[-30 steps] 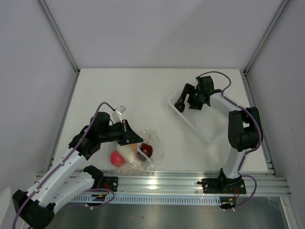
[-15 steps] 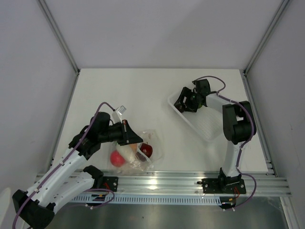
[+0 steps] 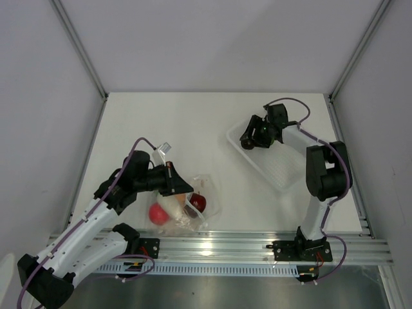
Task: Place the food in the zip-top bag and seal the zipper
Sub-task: Pick up the fake fruit from the bin, then place the fake fruit in the zipper food storage bag.
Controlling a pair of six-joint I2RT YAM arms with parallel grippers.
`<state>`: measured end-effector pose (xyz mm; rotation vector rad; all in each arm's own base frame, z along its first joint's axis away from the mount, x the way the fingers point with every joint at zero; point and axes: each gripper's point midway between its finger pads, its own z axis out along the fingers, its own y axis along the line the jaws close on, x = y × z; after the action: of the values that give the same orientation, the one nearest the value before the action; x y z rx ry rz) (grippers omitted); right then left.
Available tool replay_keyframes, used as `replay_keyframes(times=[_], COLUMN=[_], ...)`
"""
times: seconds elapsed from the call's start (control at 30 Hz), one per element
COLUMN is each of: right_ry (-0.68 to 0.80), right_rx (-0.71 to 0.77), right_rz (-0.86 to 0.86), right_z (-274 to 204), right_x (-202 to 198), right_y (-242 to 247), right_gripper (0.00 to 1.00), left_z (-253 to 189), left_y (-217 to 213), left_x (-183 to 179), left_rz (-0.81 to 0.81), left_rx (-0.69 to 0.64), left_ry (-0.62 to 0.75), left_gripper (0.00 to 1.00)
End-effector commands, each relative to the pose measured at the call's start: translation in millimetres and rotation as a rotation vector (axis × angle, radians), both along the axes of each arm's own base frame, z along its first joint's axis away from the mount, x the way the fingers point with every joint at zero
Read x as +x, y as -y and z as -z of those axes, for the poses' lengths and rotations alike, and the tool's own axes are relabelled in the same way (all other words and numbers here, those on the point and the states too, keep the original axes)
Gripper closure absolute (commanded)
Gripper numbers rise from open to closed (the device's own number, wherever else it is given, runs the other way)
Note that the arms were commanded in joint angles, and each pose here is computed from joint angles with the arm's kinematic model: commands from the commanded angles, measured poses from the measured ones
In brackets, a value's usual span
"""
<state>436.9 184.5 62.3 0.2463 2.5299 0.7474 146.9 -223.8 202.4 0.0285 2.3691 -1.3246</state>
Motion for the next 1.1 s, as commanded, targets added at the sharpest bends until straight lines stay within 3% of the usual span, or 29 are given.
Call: replay_keyframes(times=[0.0,0.07,0.3,0.43,0.8,0.87,1.07], right_ry=[0.177,0.194,0.315,0.371,0.416,0.442,0.404], right_rx=[-0.065,-0.094,-0.017,0.122,0.347,0.387,0.387], right_rz=[0.038,0.050,-0.003,-0.127,-0.660,-0.717,-0.706], right_z=[-68,-76,-134,-161,-159,-165,-147], right_x=[4,-5,-47,-93,-268,-287,-298], right_y=[19,26,24,5,-80,-93,-115], right_gripper=[0.91,1.00,1.00,1.00,1.00,1.00,1.00], left_z=[-11,-11,-13,-13,-15,-16,-18], left_y=[3,4,6,5,7,8,8], left_x=[3,3,5,4,6,6,4], left_rz=[0.016,0.018,0.019,0.017,0.019,0.023,0.021], left_rx=[-0.015,-0.016,-0.024,-0.020,-0.020,-0.025,-0.042], left_ry=[0.039,0.036,0.036,0.036,0.031,0.028,0.026], left_gripper=[0.99,0.99,1.00,0.99,0.99,0.99,0.99])
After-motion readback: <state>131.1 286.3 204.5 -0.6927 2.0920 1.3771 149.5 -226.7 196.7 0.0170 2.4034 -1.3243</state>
